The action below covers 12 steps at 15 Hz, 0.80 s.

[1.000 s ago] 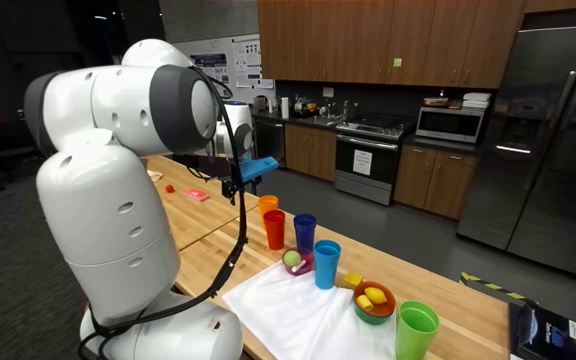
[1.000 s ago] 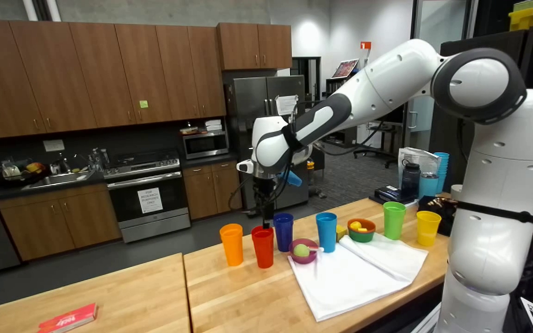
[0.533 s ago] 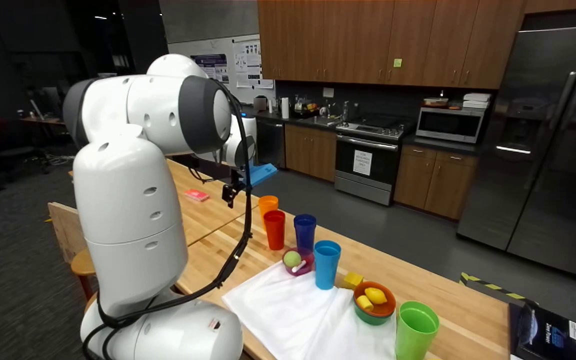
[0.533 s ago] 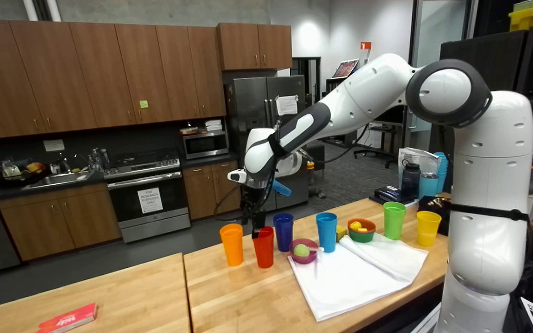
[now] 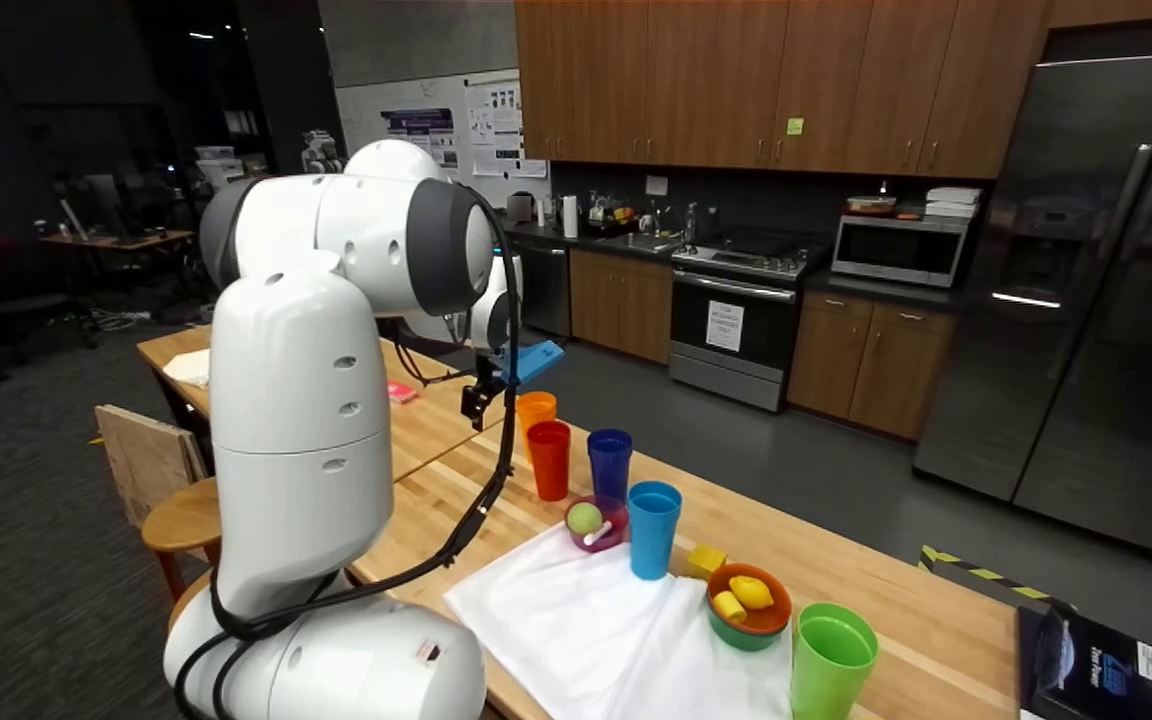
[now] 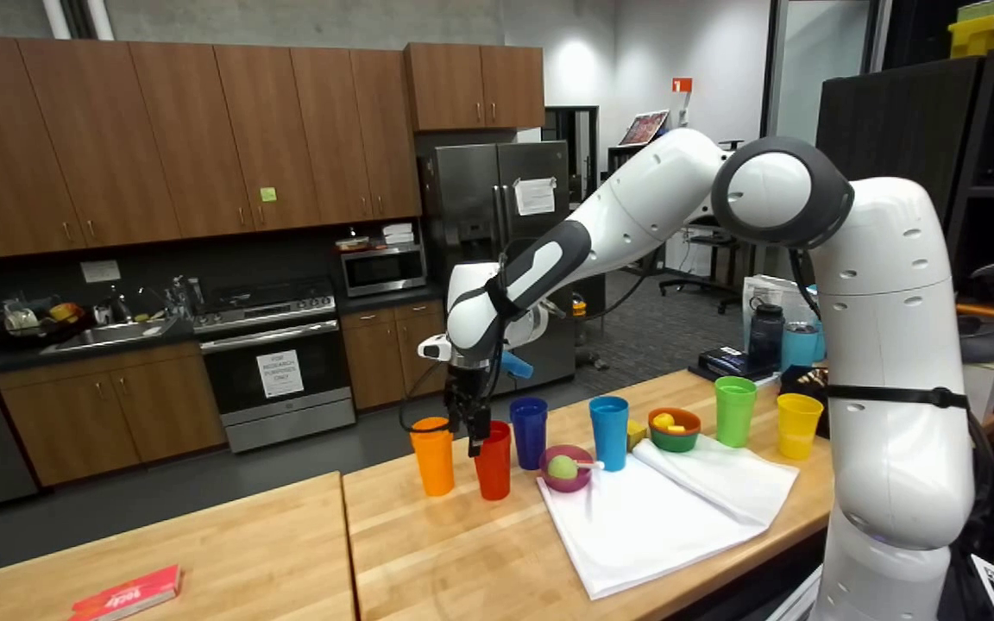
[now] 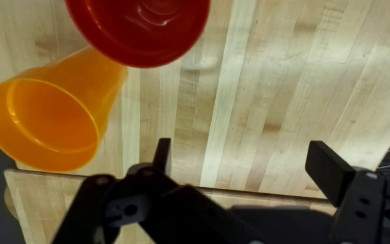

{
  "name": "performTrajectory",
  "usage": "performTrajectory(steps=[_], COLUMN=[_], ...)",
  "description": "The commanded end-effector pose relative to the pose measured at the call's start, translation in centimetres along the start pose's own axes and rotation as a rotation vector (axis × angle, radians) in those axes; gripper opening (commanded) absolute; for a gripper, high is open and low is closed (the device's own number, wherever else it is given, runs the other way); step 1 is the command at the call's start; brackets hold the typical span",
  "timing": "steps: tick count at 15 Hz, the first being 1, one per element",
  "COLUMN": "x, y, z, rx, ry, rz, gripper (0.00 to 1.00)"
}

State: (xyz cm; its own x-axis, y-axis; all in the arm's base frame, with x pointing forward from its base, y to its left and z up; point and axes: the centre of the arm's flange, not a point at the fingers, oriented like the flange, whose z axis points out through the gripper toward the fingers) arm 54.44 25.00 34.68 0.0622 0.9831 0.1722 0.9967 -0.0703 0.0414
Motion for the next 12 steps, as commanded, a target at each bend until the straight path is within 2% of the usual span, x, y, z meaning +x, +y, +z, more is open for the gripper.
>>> performTrajectory(steps=[1,6,12], x=[1.4,3.1,3.9], y=[1.9,3.8,5.4], z=[0.1,0.7,1.6], rx=[-0.069,-0.109,-0.125], ry=[-0.052,-0.095,-0.096], rz=[-0.017,-0.04,-0.049], gripper=[1.0,1.0,1.0])
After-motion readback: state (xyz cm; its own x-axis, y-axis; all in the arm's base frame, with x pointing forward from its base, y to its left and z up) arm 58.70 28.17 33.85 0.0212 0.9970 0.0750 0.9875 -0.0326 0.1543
